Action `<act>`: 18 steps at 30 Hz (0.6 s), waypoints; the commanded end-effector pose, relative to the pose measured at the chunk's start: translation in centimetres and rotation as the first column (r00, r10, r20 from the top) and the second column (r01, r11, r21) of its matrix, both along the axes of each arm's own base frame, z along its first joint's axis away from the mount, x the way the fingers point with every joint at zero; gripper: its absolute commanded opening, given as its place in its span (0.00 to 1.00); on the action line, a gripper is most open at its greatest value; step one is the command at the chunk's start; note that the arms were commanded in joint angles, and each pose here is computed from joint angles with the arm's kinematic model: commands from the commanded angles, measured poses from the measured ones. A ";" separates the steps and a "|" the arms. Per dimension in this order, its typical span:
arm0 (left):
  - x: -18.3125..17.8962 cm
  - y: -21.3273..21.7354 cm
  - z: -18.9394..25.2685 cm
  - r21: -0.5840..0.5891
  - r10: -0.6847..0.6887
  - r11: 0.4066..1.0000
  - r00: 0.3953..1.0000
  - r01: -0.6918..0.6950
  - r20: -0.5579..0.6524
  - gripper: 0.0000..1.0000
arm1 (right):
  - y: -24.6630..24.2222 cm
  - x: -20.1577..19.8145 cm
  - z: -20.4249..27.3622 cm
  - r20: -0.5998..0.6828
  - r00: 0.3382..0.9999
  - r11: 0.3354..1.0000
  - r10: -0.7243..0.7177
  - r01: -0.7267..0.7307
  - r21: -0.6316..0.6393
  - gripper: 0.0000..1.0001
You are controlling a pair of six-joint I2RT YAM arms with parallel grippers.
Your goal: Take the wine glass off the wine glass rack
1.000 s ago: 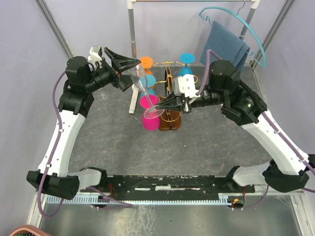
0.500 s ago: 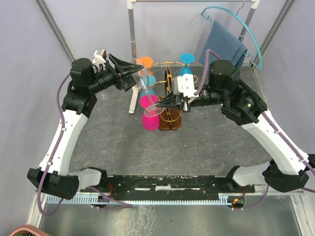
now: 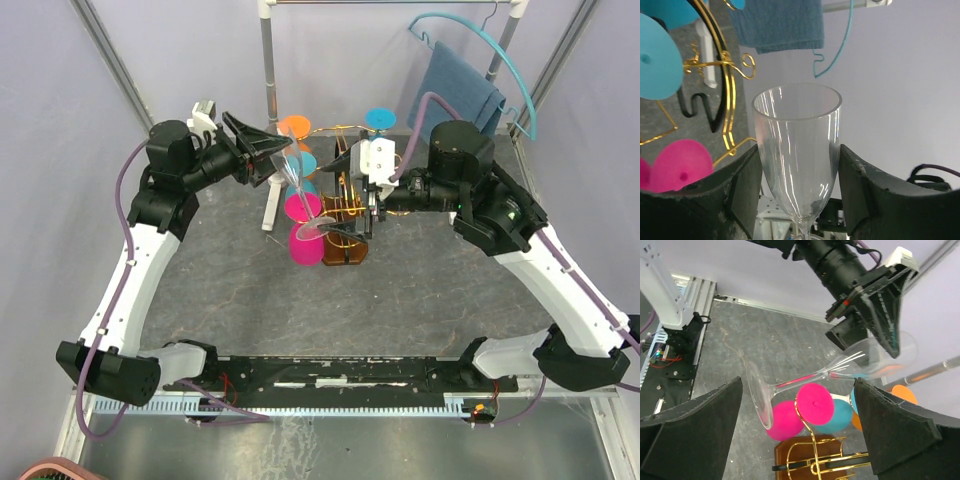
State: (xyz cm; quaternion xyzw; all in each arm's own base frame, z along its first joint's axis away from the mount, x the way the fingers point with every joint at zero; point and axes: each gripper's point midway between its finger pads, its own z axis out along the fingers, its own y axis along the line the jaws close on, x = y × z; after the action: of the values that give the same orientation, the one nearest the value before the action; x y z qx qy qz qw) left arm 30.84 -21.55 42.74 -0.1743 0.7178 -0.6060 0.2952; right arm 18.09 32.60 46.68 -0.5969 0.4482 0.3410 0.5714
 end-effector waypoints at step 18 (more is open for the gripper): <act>-1.3 15.1 0.9 0.512 0.284 0.495 0.687 -0.702 0.669 0.49 | -5.2 3.5 3.5 0.089 0.926 0.927 -0.367 0.357 0.114 1.00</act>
State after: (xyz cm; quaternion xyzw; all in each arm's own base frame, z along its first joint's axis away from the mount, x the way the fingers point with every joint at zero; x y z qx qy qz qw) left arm 28.97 -10.71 43.63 -0.0870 0.7239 -0.2931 0.6185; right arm 20.62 27.40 50.07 -0.5107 0.4960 0.2285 0.6641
